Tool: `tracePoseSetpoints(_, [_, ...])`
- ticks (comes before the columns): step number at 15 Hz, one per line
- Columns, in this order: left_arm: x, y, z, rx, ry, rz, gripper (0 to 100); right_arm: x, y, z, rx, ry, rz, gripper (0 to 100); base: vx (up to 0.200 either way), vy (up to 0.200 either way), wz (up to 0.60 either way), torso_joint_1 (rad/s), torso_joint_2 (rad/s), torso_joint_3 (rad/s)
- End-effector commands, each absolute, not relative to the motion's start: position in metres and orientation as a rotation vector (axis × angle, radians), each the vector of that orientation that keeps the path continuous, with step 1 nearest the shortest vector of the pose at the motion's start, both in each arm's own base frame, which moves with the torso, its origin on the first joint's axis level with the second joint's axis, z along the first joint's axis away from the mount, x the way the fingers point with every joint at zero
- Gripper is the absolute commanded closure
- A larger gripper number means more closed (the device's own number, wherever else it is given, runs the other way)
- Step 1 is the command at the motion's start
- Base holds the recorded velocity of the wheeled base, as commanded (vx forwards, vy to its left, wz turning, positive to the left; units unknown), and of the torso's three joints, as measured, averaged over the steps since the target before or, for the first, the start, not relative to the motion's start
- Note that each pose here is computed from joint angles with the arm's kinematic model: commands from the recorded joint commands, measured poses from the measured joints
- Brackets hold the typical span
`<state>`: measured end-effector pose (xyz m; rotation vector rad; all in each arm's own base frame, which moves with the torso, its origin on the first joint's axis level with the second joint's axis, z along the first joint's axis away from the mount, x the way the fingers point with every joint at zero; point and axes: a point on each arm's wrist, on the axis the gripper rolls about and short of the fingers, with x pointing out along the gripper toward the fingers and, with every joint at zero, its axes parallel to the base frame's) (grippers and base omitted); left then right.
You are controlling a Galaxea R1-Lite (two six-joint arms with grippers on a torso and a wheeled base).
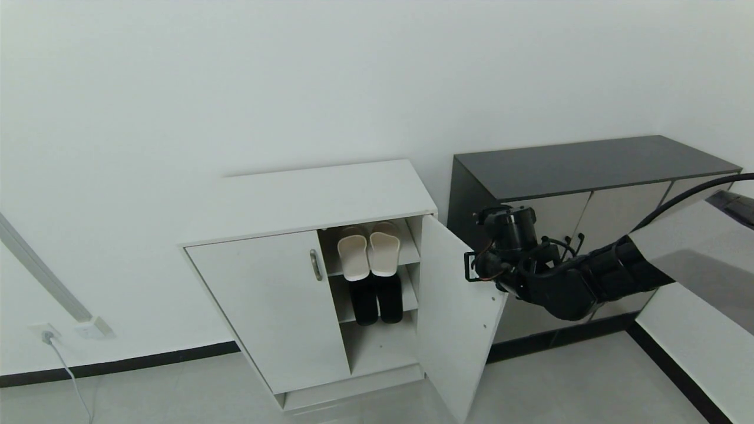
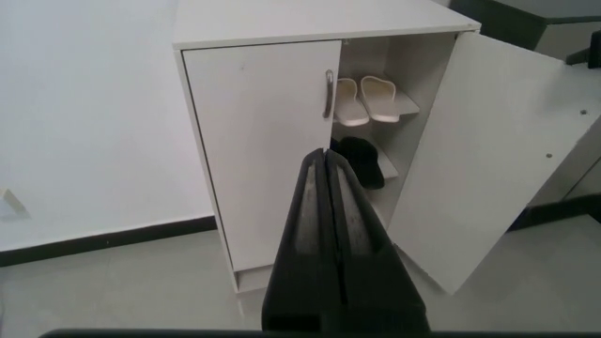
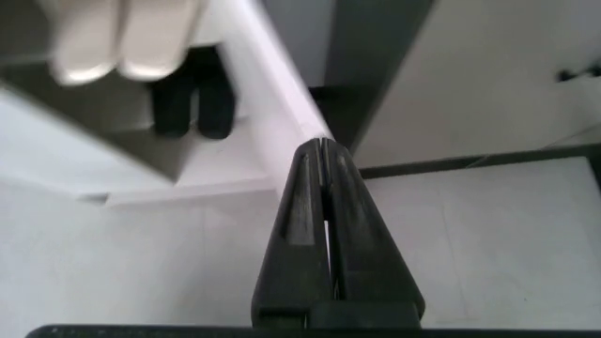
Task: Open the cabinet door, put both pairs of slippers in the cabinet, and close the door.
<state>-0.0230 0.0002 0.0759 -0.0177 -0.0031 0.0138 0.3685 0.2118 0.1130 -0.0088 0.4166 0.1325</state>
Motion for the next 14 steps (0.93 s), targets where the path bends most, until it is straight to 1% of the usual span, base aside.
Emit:
tracePoseSetpoints(1, [-0.023,0.0,0.076,-0.018,-0.002,0.015,100,0.362,0.215,0.122,0.001,0.394,0.149,100,0.0,0.0,0.0,0.0,0.0,0.0])
tracePoseSetpoints(5, [-0.023,0.0,0.076,-0.018,0.0,0.015,100,0.366,0.209,0.114,0.003,0.404,0.132,100,0.0,0.0,0.0,0.0,0.0,0.0])
tracePoseSetpoints(9, [-0.023,0.0,0.076,-0.018,-0.002,0.015,100,0.361,0.215,0.104,-0.007,0.422,0.154,100,0.0,0.0,0.0,0.0,0.0,0.0])
tracePoseSetpoints(12, [-0.023,0.0,0.076,-0.018,-0.002,0.015,100,0.339,0.23,0.1,-0.002,0.399,0.227,100,0.0,0.0,0.0,0.0,0.0,0.0])
tracePoseSetpoints(13, [-0.023,0.0,0.076,-0.018,-0.002,0.015,100,0.322,0.236,0.102,0.008,0.373,0.319,100,0.0,0.0,0.0,0.0,0.0,0.0])
tracePoseSetpoints(14, [-0.023,0.0,0.076,-0.018,-0.002,0.015,100,0.312,0.236,0.105,0.013,0.36,0.373,100,0.0,0.0,0.0,0.0,0.0,0.0])
